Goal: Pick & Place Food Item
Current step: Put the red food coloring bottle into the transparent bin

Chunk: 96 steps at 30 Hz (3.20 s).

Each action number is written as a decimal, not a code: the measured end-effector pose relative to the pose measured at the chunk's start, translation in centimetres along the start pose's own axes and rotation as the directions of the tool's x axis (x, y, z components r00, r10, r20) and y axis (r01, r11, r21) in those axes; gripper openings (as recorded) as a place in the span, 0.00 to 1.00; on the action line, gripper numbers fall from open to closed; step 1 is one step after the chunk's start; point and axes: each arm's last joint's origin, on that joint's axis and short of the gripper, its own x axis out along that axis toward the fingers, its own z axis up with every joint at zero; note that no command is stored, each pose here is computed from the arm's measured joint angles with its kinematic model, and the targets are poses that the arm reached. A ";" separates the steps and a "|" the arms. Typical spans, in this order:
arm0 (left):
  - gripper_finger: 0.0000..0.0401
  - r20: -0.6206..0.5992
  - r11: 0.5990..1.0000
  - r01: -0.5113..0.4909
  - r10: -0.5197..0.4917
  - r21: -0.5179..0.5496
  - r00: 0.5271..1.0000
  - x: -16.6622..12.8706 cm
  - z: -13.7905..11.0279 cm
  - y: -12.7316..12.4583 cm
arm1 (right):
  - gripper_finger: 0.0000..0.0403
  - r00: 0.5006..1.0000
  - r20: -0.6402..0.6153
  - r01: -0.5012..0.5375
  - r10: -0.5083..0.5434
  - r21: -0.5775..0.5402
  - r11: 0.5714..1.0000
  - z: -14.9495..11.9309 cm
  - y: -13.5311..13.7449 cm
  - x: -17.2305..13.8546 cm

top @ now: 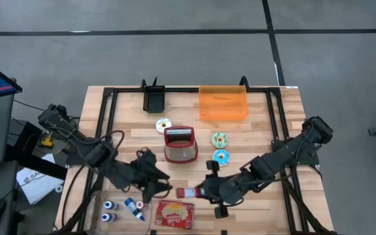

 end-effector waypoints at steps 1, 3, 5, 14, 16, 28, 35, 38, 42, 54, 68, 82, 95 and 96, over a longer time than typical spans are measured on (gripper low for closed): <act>0.62 0.020 0.999 0.019 -0.018 -0.034 1.000 0.1 0.4 -0.1 | 0.27 1.000 0.012 0.019 -0.018 -0.016 1.000 0.7 0.0 -0.2; 0.67 0.053 0.994 0.067 -0.063 -0.084 0.997 0.1 0.8 -0.5 | 0.28 0.998 0.027 0.054 -0.052 -0.045 0.998 1.7 0.0 -0.6; 0.71 0.077 0.987 0.109 -0.100 -0.116 0.992 0.0 1.1 -0.9 | 0.28 0.997 0.043 0.072 -0.070 -0.060 0.996 2.6 0.1 -0.8; 0.74 0.101 0.983 0.126 -0.113 -0.130 0.988 0.4 1.1 -1.2 | 0.28 0.989 0.065 0.141 -0.136 -0.081 0.987 3.8 0.2 -0.4; 0.73 0.089 0.986 0.111 -0.101 -0.124 0.991 0.9 0.8 -1.1 | 0.28 0.988 0.069 0.142 -0.136 -0.080 0.987 3.9 0.2 -0.5; 0.59 0.056 0.986 0.089 -0.082 -0.141 0.995 2.8 -0.4 -1.1 | 0.28 0.984 0.081 0.161 -0.157 -0.058 0.985 4.0 0.2 -0.6; 0.41 0.059 0.985 0.094 -0.086 -0.143 0.995 2.7 -0.3 -1.1 | 0.29 0.984 0.082 0.162 -0.157 -0.058 0.985 4.0 0.2 -0.6; 0.36 0.059 0.986 0.092 -0.084 -0.142 0.995 2.7 -0.3 -1.1 | 0.29 0.984 0.083 0.161 -0.156 -0.059 0.985 4.0 0.2 -0.6; 0.34 0.060 0.985 0.094 -0.086 -0.142 0.994 2.7 -0.3 -1.1 | 0.34 0.984 0.089 0.158 -0.152 -0.061 0.986 4.0 0.3 -0.6; 0.34 0.043 0.989 0.073 -0.068 -0.127 0.997 2.4 -0.6 -1.0 | 0.56 0.986 0.087 0.148 -0.142 -0.065 0.987 3.9 0.7 -0.8; 0.34 -0.272 0.989 -0.037 -0.004 -0.144 0.962 1.3 -3.8 -0.3 | 0.56 0.990 -0.023 0.142 -0.142 -0.013 0.990 2.3 1.8 -1.4; 0.34 -0.713 0.923 -0.321 0.080 -0.210 0.697 -4.7 -11.6 -0.8 | 0.56 0.978 -0.135 0.165 -0.156 0.059 0.985 0.1 3.8 -2.7; 0.34 -0.720 0.800 -0.589 0.340 -0.118 0.606 -4.5 -14.9 3.7 | 0.56 0.956 -0.159 0.258 -0.245 0.065 0.964 -0.5 3.5 -3.0; 0.34 -0.719 0.794 -0.598 0.353 -0.108 0.599 -4.4 -15.1 4.1 | 0.56 0.955 -0.163 0.260 -0.247 0.066 0.963 -0.5 3.5 -3.0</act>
